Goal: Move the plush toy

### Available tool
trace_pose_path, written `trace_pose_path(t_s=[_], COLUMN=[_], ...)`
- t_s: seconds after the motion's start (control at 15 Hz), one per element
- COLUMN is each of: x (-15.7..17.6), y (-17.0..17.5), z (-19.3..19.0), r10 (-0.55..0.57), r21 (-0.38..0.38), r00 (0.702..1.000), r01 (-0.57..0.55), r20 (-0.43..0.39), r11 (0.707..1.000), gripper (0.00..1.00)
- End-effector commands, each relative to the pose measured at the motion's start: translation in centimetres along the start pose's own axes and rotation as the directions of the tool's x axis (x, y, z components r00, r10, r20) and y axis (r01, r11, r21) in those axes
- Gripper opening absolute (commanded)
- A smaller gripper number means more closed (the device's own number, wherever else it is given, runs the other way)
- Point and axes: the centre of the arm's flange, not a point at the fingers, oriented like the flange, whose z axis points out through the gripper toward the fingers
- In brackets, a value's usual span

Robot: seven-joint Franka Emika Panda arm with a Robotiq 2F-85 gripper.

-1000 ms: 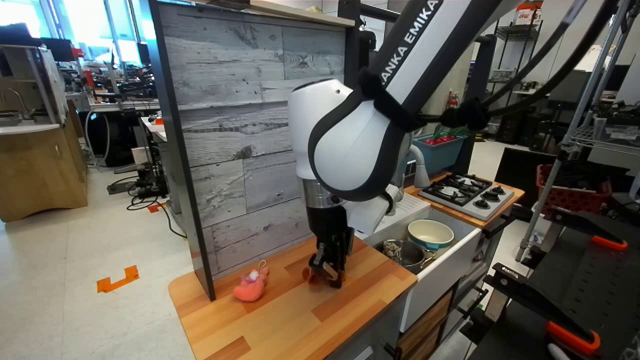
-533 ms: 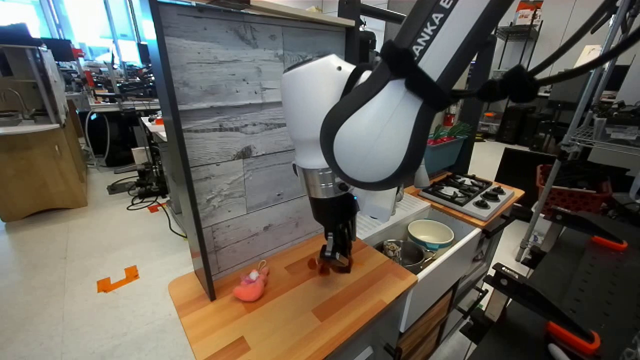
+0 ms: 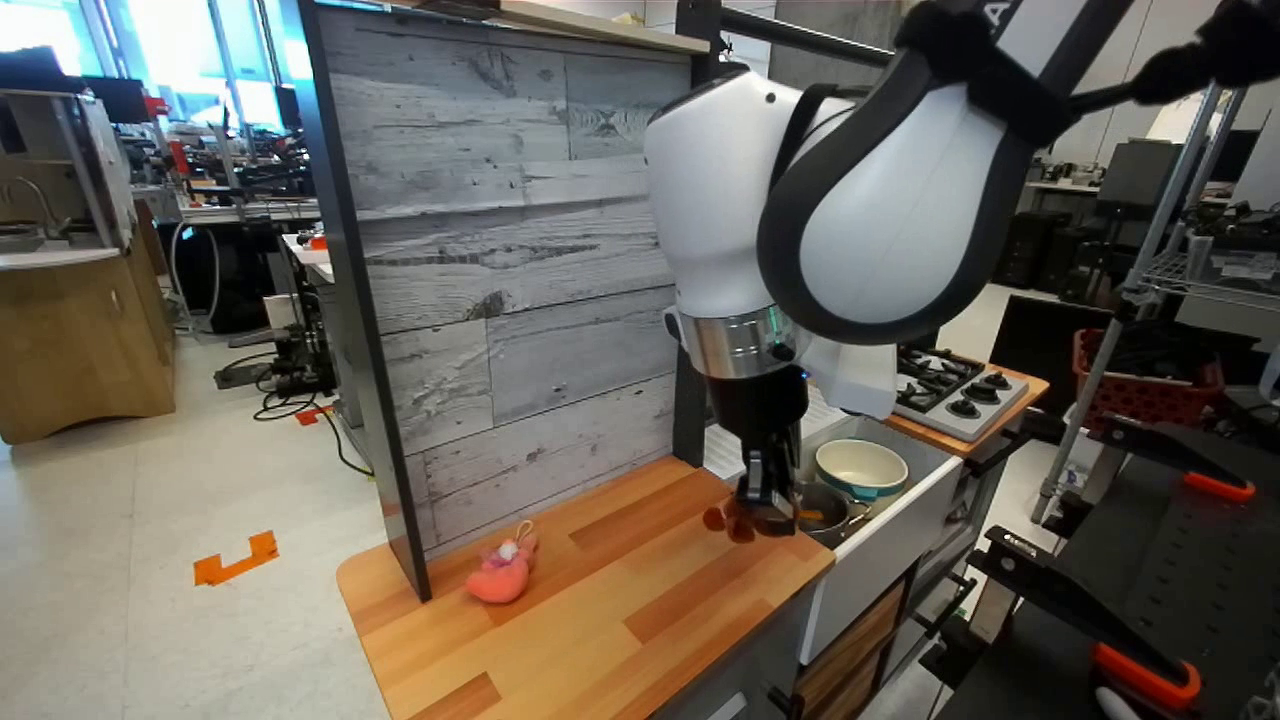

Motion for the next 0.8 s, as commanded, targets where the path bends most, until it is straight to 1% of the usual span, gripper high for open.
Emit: trace_pose_path(t_s=[0.0,0.13,0.33,0.73], x=[-3.0,-3.3,-2.9,-2.4], y=[1.3,2.5,4.0,6.0], z=[-0.3,0.6,1.9,5.3], r10=[0.054,0.093,0.120,0.181], r21=[-0.045,-0.054,-0.068,-0.091], r00=[0.999,0.996,0.993,0.983], r01=[-0.054,-0.093,-0.120,-0.178], r20=[-0.001,-0.002,-0.011,0.020], r11=[0.998,0.994,0.990,0.980], gripper=[0.03,0.03,0.03,0.03])
